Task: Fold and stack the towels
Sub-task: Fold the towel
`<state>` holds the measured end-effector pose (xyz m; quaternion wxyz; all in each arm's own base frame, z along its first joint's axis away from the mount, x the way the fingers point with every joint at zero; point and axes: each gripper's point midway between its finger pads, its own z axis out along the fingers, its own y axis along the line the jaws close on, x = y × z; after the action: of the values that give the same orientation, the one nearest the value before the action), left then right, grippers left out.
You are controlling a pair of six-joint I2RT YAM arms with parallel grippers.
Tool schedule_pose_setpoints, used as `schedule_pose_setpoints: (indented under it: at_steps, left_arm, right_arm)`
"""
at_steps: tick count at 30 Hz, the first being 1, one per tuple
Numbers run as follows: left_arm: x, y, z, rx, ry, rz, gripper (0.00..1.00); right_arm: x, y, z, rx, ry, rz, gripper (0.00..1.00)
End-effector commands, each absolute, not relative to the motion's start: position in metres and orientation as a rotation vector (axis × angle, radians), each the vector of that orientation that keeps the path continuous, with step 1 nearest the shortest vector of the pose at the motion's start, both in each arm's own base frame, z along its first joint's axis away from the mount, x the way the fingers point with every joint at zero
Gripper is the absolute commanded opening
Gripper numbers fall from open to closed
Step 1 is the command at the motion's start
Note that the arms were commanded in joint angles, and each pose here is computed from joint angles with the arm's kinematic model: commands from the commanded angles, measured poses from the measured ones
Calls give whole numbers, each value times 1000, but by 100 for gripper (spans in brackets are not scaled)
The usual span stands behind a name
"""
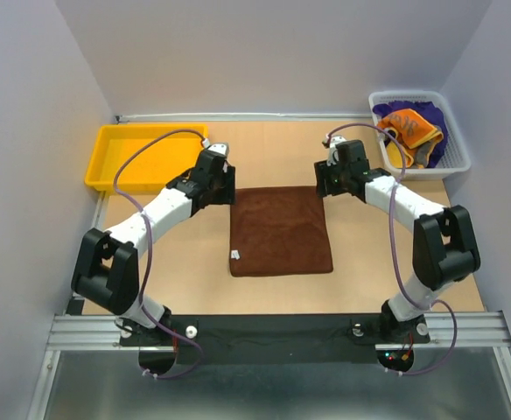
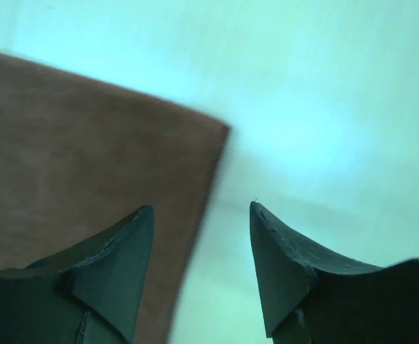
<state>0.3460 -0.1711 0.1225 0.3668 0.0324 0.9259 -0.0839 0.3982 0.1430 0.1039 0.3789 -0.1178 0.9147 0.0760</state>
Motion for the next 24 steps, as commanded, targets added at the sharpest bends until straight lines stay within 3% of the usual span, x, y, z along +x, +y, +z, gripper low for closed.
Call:
schedule_pose_setpoints:
  at_steps: [1,11,24]
  left_arm:
    - [367,-178,150,297,2279,-192,67]
    - [357,-157,145,352,2257,-86,84]
    - [360,-147,141,304,2243,-22,84]
  right_arm:
    - [425,142,115,-559,2255,265,61]
    - [461,146,75,-824,2294,314,48]
    - [468,152,46,-871,2336,349,43]
